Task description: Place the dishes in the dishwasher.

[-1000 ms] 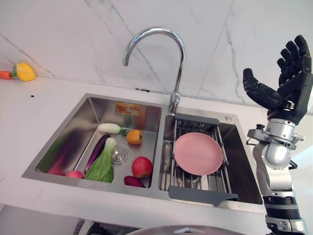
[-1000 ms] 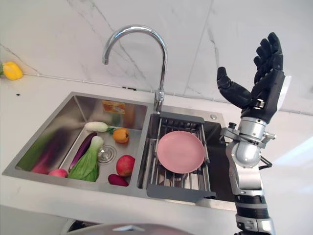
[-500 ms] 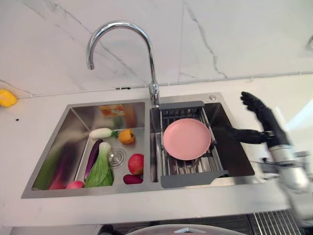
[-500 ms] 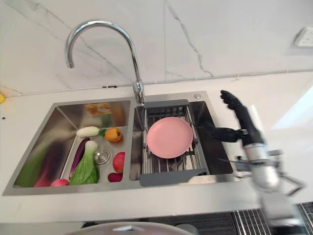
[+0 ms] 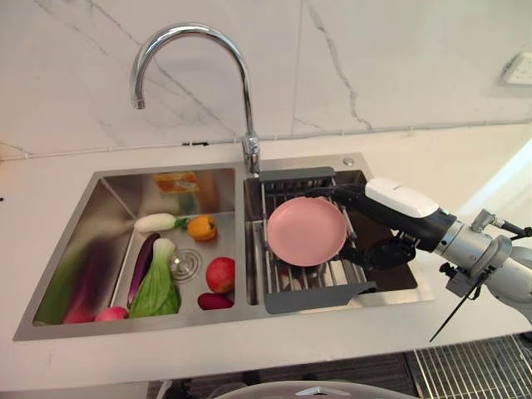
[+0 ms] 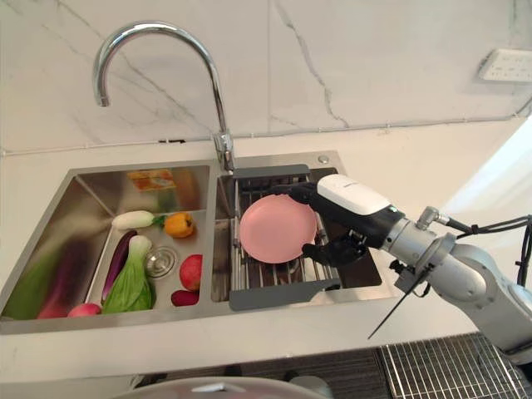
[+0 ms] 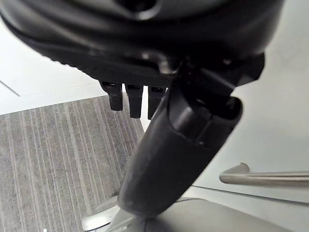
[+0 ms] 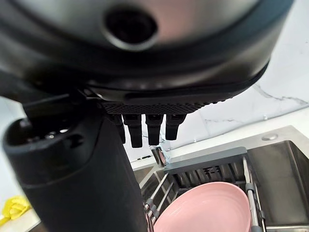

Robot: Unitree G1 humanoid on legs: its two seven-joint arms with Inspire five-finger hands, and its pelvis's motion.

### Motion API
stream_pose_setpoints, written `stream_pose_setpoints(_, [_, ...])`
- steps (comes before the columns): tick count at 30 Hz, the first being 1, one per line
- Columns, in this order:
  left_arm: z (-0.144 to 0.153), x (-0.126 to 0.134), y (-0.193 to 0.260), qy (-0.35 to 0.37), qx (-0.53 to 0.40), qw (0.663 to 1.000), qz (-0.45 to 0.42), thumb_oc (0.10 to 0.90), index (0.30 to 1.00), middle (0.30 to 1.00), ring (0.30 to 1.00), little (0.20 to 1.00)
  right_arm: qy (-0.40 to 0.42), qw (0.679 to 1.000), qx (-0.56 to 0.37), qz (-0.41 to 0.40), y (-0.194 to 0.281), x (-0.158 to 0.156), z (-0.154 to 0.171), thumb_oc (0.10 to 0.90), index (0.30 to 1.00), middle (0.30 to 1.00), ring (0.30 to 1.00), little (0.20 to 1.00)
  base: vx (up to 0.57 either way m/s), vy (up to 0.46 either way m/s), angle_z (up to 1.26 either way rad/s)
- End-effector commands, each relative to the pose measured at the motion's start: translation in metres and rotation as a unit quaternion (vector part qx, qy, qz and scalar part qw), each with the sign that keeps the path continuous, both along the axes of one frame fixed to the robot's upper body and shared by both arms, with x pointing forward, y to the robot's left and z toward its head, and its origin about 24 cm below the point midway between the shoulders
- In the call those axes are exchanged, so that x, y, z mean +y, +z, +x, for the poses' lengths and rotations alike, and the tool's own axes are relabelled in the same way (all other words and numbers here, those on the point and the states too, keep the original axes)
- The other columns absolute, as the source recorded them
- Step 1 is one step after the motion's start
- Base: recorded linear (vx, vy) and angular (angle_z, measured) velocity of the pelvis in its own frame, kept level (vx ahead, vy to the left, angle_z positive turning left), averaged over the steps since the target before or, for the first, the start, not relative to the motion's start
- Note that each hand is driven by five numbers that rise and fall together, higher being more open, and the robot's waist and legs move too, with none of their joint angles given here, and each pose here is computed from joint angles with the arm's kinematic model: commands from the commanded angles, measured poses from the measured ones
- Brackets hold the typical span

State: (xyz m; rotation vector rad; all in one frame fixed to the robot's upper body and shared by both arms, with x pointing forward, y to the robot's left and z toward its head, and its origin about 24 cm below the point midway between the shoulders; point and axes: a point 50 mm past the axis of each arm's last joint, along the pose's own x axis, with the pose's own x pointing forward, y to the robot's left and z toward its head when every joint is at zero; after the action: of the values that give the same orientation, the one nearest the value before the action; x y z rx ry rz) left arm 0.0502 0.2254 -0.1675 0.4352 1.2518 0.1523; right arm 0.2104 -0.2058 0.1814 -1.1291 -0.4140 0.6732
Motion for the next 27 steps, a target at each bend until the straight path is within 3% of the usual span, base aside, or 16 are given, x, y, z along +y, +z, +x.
stream_pose_setpoints(1, [0.027, -0.01, 0.002, -0.065, -0.026, 0.998, -0.003, 0.8, 0.9, 0.9, 0.9, 0.9, 0.058, 0.991, -0.124, -0.001, 0.045, 0.017, 0.0, 0.8, 0.9, 0.9, 0.9, 0.9, 0.01, 0.016, 0.06])
stream_pose_setpoints(10, [0.014, -0.009, -0.001, -0.071, -0.004, 0.997, -0.012, 0.8, 0.9, 0.9, 0.9, 0.9, 0.112, 0.986, -0.077, -0.092, 0.026, 0.03, -0.005, 0.8, 0.9, 0.9, 0.9, 0.9, 0.0, 0.003, 0.01])
stream_pose_setpoints(19, [0.025, -0.012, 0.001, -0.066, -0.024, 0.997, -0.019, 0.8, 0.9, 0.9, 0.9, 0.9, 0.107, 0.985, -0.029, -0.135, -0.001, 0.025, -0.007, 0.8, 0.9, 0.9, 0.9, 0.9, 0.0, 0.0, 0.0])
stream_pose_setpoints(27, [0.024, -0.016, 0.0, -0.065, -0.026, 0.997, -0.024, 0.8, 0.9, 0.9, 0.9, 0.9, 0.091, 0.971, -0.084, -0.206, -0.015, 0.019, 0.0, 0.8, 0.9, 0.9, 0.9, 0.9, 0.0, 0.0, 0.0])
